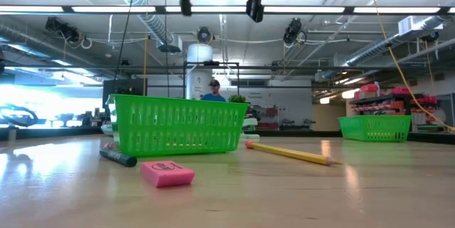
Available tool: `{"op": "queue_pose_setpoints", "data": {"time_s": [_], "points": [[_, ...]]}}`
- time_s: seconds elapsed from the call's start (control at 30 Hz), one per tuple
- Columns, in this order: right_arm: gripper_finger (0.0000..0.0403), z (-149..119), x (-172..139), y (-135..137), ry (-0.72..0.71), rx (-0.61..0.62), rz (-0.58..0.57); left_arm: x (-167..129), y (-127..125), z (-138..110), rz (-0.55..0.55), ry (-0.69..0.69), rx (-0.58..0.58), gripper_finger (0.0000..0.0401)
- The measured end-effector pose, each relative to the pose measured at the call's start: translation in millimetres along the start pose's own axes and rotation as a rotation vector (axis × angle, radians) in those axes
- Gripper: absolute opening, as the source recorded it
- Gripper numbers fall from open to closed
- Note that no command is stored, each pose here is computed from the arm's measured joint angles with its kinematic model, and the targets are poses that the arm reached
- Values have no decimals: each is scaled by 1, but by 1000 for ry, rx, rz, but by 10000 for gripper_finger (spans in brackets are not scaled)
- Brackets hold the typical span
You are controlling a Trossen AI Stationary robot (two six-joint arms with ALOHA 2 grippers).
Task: Sort crayons/erasers/pens/pencils in bins
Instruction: Put the top green crayon into the top left green bin
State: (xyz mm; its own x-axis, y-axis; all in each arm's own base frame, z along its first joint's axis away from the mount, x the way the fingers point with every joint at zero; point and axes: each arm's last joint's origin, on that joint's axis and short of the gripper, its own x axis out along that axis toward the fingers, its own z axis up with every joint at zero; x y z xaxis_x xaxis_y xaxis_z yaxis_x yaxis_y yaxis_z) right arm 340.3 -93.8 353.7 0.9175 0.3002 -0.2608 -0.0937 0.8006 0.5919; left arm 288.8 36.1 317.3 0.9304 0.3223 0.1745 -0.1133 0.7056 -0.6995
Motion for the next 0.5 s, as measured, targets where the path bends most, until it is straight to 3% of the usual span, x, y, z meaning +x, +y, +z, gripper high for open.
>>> {"op": "queue_pose_setpoints", "data": {"time_s": [0.17, 0.5], "points": [[27, -1, 0, -1, 11, 7, -4, 15, -4, 0, 48, 72, 75, 169], [28, -2, 0, -2, 22, 13, -14, 16, -3, 0, 52, 101, 78, 109]]}}
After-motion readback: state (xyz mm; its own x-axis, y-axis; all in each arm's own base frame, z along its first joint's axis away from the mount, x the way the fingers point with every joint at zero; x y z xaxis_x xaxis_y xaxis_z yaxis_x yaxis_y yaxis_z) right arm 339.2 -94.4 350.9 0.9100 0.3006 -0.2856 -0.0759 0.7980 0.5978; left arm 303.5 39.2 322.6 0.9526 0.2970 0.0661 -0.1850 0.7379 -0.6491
